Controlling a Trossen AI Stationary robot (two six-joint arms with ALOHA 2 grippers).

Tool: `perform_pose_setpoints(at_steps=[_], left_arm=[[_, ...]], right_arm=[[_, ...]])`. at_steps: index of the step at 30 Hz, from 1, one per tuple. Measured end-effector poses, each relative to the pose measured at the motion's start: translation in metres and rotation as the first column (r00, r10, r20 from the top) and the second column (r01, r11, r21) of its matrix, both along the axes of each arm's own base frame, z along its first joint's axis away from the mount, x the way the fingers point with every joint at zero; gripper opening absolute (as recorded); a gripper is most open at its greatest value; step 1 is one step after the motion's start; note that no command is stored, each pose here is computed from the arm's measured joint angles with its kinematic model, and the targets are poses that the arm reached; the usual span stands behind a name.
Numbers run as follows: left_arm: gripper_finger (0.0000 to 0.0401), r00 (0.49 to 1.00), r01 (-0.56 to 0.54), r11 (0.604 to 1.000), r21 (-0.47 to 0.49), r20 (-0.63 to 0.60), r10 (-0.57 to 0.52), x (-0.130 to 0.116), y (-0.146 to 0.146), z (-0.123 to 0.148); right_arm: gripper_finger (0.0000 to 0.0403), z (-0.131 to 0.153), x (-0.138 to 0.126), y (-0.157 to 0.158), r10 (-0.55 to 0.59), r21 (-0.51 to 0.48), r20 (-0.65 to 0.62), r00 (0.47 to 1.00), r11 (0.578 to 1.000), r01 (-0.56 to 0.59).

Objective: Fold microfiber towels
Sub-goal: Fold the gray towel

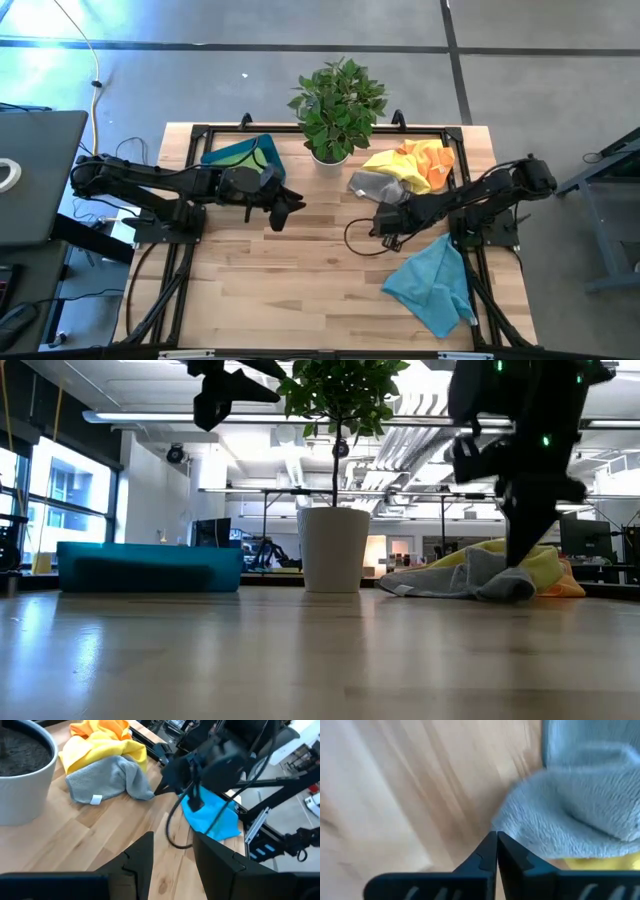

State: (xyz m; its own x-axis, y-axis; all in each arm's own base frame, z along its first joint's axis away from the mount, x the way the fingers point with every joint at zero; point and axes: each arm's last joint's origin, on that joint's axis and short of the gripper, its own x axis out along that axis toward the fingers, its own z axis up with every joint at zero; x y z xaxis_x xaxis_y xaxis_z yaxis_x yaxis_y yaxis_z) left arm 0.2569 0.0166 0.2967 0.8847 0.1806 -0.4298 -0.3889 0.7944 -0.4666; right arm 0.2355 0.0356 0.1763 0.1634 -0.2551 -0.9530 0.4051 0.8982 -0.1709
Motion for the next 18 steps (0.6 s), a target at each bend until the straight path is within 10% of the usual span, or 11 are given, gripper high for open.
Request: perform_pose_setpoints(at_steps=[10, 18], left_arm=[[0.0127, 0.993, 0.116, 0.99, 0.081, -0.019, -0.114, 0.001, -0.019, 0.0], [0.0127, 0.987, 0.158, 0.982, 0.104, -0.019, -0.157, 0.0, -0.029, 0.0]], right_arm=[[0.0, 0.081, 0.015, 0.015, 0.035, 0.004, 0.308, 0.951, 0.999, -0.038], [0.0045, 0.063, 0.006, 0.016, -0.057, 0.129, 0.24, 0.969, 0.991, 0.026]])
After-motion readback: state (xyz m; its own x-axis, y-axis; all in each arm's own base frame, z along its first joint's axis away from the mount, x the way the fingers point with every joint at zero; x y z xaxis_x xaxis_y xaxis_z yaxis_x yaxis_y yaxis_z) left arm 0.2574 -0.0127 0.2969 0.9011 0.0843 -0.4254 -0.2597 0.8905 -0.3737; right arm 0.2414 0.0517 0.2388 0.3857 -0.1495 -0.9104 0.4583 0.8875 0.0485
